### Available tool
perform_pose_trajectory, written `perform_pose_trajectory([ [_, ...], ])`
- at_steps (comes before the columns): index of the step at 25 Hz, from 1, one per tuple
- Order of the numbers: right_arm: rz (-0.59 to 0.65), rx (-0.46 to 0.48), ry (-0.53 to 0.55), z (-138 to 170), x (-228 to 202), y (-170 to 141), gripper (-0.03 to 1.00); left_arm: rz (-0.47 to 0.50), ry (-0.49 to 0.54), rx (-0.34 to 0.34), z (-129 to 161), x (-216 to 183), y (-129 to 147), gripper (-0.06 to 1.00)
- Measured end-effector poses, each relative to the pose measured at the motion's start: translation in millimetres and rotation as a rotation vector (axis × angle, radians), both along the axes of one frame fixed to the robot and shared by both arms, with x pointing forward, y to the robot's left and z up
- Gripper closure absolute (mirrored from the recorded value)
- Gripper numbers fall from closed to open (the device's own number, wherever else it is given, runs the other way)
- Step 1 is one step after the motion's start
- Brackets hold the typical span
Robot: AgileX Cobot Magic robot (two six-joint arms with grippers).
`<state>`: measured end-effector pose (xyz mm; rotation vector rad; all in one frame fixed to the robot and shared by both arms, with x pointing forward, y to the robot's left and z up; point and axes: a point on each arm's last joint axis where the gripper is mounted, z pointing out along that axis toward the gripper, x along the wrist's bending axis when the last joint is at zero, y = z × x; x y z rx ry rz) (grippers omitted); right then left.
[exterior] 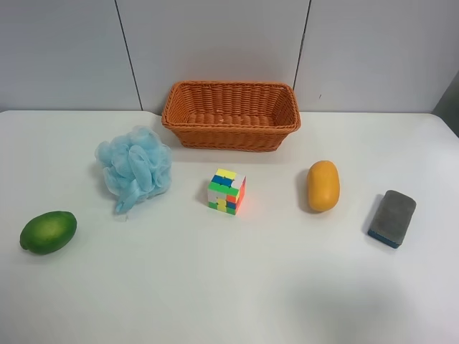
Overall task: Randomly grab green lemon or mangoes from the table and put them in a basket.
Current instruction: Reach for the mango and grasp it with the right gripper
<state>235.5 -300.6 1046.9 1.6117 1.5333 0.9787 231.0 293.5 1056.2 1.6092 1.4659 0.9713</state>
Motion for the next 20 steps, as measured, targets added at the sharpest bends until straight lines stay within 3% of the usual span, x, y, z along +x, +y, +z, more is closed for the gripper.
perform_pose_trajectory([
  [20, 0.0, 0.0, 0.0, 0.0, 0.0, 0.0, -0.02, 0.0, 0.0, 0.0, 0.0, 0.0, 0.0, -0.05],
])
